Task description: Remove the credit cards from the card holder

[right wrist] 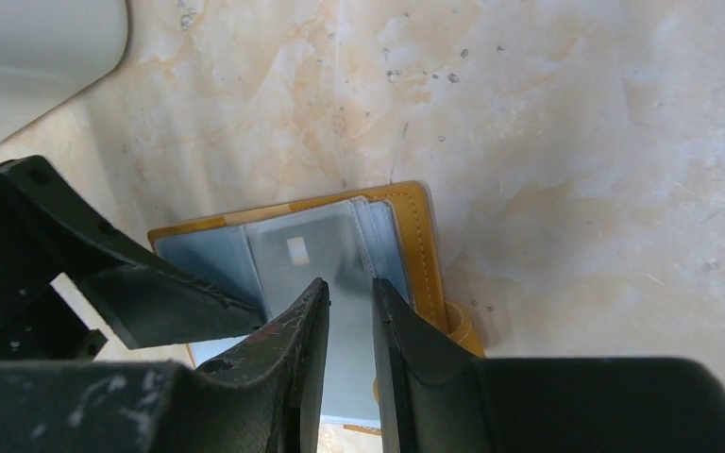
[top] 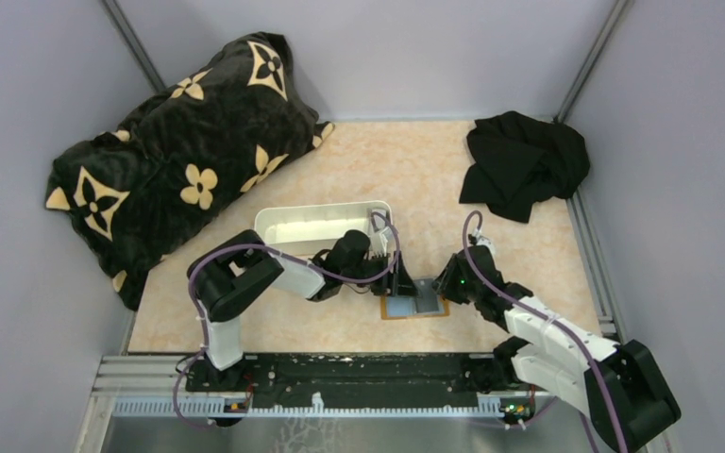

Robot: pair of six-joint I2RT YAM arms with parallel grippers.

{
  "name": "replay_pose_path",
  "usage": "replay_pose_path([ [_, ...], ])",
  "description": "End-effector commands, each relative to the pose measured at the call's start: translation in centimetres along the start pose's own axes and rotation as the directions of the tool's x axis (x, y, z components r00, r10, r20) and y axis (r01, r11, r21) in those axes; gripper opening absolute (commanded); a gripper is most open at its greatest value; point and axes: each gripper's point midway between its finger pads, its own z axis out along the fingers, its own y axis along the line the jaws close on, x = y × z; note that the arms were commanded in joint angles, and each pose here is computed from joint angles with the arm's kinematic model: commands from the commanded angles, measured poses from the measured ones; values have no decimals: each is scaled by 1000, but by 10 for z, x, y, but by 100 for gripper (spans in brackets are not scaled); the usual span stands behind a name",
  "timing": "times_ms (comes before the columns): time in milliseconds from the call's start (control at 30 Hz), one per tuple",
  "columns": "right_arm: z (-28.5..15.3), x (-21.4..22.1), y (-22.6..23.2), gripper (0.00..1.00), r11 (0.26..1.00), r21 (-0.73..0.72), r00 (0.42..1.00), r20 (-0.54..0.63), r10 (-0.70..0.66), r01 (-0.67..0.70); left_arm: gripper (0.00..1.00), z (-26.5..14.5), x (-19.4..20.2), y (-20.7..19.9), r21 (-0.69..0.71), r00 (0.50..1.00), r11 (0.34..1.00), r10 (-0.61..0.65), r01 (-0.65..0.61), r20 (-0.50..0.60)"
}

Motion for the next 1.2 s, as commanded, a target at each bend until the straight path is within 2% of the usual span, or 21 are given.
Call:
replay_pose_path([
  [0,5,17,-8,25,1000,-4,998,-52,26,-27,70,9,3,-2,33,999,999,-24,24,-23],
  [367,6,24,-10,25,999,-12,997,-75,31,-32,68,16,1,0,57,998,997,-55,55,-9],
  [567,7,31,-15,25,999,-11,996,-87,37,-38,63,12,-10,-21,135,999,990,-39,35,32],
  [900,9,37,-20,25,999,-2,994,-100,40,-41,62,7,-15,-36,191,998,981,-40,29,52],
  [1167,7,41,-21,24,999,-12,993,-112,36,-38,57,8,-12,-16,160,993,982,-107,97,56],
])
